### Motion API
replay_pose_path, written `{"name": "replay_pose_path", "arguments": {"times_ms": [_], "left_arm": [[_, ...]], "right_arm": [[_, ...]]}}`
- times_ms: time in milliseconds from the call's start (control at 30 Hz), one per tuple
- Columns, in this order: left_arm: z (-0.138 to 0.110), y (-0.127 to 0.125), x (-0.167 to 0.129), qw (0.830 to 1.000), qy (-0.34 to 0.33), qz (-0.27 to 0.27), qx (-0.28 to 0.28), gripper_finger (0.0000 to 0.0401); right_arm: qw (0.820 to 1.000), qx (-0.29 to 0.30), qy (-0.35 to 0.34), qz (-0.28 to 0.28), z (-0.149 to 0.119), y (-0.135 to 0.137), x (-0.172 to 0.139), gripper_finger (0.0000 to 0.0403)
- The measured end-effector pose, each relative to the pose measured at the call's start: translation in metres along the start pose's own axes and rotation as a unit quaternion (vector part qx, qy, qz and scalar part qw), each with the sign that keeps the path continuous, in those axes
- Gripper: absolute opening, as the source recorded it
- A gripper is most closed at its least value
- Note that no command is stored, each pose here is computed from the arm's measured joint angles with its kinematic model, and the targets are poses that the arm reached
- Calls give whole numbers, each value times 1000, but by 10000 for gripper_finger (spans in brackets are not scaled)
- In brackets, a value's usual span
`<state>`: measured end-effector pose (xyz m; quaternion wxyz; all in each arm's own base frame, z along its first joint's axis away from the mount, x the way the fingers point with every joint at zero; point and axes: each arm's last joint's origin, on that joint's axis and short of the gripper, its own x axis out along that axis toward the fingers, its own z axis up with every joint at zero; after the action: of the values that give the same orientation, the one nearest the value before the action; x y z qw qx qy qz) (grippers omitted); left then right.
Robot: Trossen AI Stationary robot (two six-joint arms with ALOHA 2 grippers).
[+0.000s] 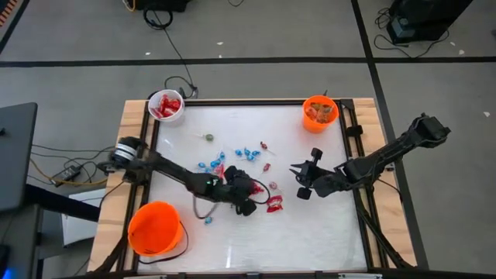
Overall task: Sort candy by brand, put in halloween buckets
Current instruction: Put the top red candy pack into the white bucket
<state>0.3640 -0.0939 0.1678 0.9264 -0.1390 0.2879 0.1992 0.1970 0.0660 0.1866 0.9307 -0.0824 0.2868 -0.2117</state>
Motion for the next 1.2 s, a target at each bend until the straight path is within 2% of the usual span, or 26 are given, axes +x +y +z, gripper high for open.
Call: {"name": "replay_pose_path", "arguments": {"times_ms": [67, 133, 367, 433, 600, 733, 833, 1033, 1200], "left_arm": [[11, -5, -13, 999, -39, 4, 0, 37], [9, -8, -19, 999, -50, 15, 7, 38], [7, -19, -32, 997, -71, 18, 32, 10], [6, -17, -36, 997, -63, 20, 39, 10], [24, -4, -61, 998, -56, 34, 23, 10], [36, 19, -64, 999, -16, 47, 22, 10], [41, 40, -62, 996, 15, 90, 10, 10], [53, 106, -58, 977, 137, 157, -36, 10], [72, 152, -62, 969, 152, 189, -54, 10]], "right_arm": [[1000, -1, -3, 0, 0, 1, -1, 75], [1000, -4, -5, -7, 0, 1, -2, 75], [1000, -3, -14, -27, 4, -4, 2, 75], [1000, 3, -17, -19, 6, -5, 4, 75], [999, 11, 11, 29, 3, -4, 6, 75], [998, 24, 30, 42, 0, -4, 6, 75], [998, 32, 28, 46, 0, -3, 5, 73], [998, 37, 27, 51, -1, -1, 4, 73], [997, 45, 32, 54, -1, -1, 4, 73]]}}
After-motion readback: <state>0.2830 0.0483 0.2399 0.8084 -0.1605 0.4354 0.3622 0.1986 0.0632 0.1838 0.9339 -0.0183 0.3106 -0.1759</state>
